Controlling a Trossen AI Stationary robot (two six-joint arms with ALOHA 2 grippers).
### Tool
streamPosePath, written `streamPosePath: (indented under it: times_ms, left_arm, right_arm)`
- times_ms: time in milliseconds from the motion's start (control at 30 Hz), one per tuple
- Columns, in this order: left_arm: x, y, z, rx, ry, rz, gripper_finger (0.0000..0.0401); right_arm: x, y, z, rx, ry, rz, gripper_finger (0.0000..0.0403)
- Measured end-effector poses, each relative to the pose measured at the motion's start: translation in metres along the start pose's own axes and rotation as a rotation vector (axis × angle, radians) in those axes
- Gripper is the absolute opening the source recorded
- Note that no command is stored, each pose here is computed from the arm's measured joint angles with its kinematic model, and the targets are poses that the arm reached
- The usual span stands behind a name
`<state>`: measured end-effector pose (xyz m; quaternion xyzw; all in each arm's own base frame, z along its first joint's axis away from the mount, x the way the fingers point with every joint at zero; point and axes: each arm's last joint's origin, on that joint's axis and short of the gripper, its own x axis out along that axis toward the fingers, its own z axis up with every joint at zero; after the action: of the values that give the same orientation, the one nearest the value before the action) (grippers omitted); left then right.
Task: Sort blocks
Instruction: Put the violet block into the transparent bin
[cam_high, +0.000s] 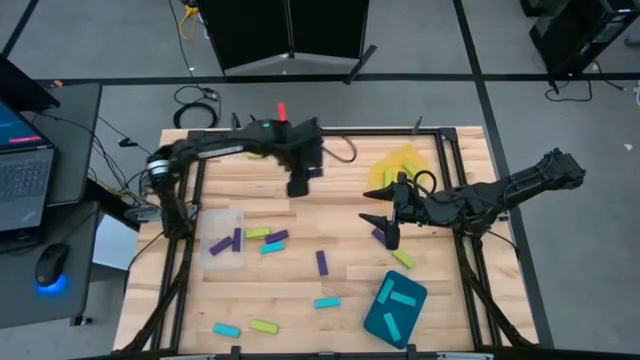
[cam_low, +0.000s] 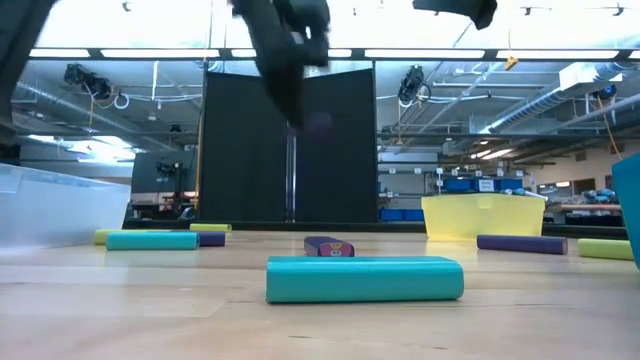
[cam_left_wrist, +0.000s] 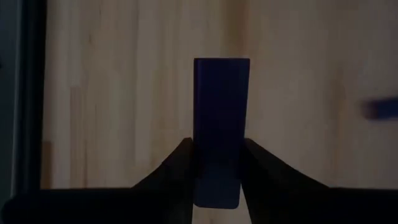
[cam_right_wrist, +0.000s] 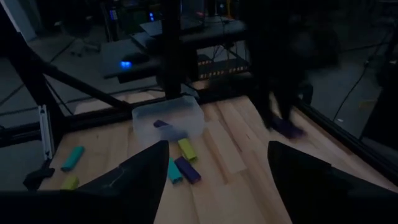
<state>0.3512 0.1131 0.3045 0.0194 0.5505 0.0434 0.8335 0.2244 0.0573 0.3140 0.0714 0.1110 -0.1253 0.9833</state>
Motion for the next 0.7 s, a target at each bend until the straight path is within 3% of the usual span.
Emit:
streamPosePath:
  times_ms: [167,367,500,700]
  left_arm:
    - [-0.051,-0.051,-0.026,-0.024,0.09,0.059,0.01]
    - [-0.085,-0.104,-0.09,-0.129,0.203,0.041,0.01]
    - [-0.086,-0.125,-0.136,-0.286,0.223,0.035,0.01]
    - [-0.062,-0.14,-0.184,-0.488,0.251,0.05,0.01]
  right_arm:
    - [-0.001,0.001,-0.003,-0.006,0.029,0.004,0.0281]
    - [0.0,0.001,-0.007,0.004,0.058,0.0,0.028]
    - [0.003,0.003,-0.009,0.001,0.065,-0.002,0.028]
    - [0.023,0.006,-0.014,0.023,0.049,-0.022,0.0272]
